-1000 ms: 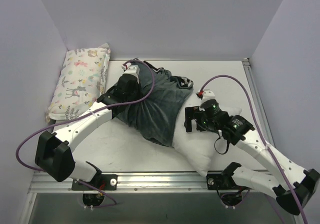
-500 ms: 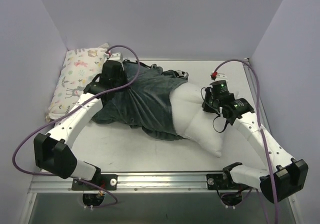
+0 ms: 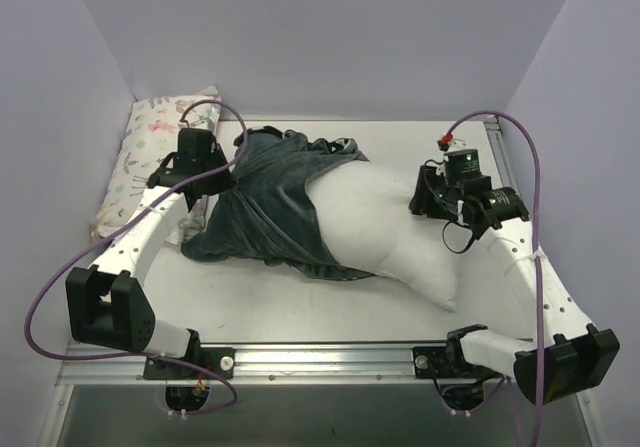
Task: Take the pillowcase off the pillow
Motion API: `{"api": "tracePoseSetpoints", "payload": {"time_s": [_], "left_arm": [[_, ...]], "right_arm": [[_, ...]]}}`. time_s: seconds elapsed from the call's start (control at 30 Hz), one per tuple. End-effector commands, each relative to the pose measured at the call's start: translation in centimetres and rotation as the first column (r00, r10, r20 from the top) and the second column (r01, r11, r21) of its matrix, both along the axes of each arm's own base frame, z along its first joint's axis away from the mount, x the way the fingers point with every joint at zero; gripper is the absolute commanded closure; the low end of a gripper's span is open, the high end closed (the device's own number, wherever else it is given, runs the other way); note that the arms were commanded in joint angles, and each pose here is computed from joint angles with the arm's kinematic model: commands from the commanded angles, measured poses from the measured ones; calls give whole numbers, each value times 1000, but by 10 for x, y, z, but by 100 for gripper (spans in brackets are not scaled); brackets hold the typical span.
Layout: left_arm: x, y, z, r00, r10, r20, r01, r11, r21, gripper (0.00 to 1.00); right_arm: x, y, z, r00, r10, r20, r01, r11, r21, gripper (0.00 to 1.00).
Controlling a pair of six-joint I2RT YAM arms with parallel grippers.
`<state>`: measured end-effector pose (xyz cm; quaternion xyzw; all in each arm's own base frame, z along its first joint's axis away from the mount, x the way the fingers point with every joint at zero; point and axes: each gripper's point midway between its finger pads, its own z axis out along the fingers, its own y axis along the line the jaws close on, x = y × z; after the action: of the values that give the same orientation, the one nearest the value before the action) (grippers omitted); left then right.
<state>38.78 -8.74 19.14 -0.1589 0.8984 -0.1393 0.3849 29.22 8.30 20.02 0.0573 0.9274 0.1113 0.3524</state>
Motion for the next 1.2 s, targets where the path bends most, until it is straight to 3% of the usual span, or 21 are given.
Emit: {"api": "tracePoseSetpoints", "payload": {"time_s": [0.0,0.03,0.1,0.2,0.4,0.67,0.77,0.8,0.83,0.9,0.97,1.07,1.17], "left_arm": [[10,0,-8,999,15,46,-21,991,130,100],[9,-6,-14,999,4,37,-8,992,127,100],[4,-17,-28,1000,-20,18,18,994,105,100],[0,-21,-38,1000,-28,6,27,995,100,100],[1,-25,-32,999,-44,19,43,995,91,100],[3,-35,-8,994,-89,56,84,993,84,100],[5,-41,12,988,-121,93,114,990,84,100],[3,-42,20,986,-128,104,119,989,85,100],[2,-43,28,984,-134,120,125,988,87,98],[-1,-46,52,975,-150,167,137,987,87,70],[-10,-45,77,965,-151,216,133,987,95,35],[-29,-50,103,948,-159,277,136,986,100,24],[-55,-59,104,944,-153,291,132,987,91,20]], "right_arm": [[-1,-1,46,989,50,142,-28,988,-151,50],[-5,20,55,976,124,180,-89,977,-193,35],[-12,39,67,949,218,229,-160,955,-248,14],[-25,78,78,878,399,266,-297,888,-350,5],[-37,127,24,790,603,110,-478,720,-503,0],[-19,147,-77,785,612,-95,-553,622,-554,2],[-12,145,-78,804,588,-95,-529,631,-567,21],[-9,146,-74,820,567,-80,-514,669,-537,61],[-7,147,-70,827,558,-66,-506,689,-519,78],[-5,151,-54,840,542,-34,-499,745,-443,100],[-5,155,-44,846,532,-17,-506,794,-338,100],[-9,168,-21,836,549,23,-537,825,-174,100],[-7,174,2,833,549,69,-540,834,-117,100]]}}
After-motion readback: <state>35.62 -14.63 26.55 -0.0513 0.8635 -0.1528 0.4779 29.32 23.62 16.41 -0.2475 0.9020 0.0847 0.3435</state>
